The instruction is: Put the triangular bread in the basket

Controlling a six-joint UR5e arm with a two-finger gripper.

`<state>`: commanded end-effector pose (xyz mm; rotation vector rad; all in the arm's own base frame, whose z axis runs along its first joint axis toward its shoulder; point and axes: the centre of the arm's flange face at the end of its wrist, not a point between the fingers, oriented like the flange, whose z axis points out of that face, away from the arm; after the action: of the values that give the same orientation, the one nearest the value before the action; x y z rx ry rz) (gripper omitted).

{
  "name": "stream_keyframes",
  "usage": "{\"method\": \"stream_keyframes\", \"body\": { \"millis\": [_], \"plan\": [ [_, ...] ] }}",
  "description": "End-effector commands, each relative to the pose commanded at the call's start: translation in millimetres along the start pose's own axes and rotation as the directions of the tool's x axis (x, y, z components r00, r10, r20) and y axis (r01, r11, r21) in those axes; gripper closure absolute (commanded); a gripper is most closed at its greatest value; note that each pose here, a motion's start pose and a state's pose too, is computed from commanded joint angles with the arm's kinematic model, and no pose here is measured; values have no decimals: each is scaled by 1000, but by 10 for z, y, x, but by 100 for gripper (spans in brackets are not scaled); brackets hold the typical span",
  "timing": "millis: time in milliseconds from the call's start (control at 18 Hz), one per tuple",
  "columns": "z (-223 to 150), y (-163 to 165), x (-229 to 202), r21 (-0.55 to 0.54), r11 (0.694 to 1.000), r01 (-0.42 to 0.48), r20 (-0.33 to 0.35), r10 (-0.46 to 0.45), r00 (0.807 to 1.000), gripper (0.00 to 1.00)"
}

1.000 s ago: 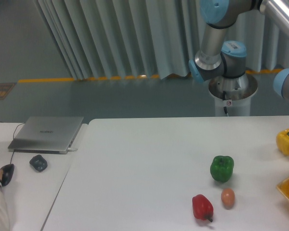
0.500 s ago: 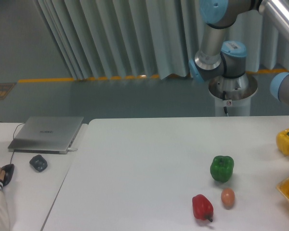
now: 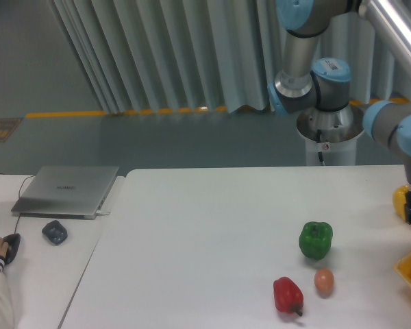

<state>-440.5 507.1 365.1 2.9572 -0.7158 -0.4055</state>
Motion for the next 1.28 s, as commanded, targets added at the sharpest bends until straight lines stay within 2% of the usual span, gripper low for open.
{"method": "stream_keyframes", "body": {
  "millis": [333,556,833,1278],
  "plan": [
    [-123,-27,132,-7,1000,-22,-60,21,998,0],
    [-197,63,212,-17,999,-31,-168,28,985,0],
    [-242,304,221,34,999,20,-246,-11,969,0],
    [-285,225,307,63,998,17,-267,1,964,0]
  ]
}}
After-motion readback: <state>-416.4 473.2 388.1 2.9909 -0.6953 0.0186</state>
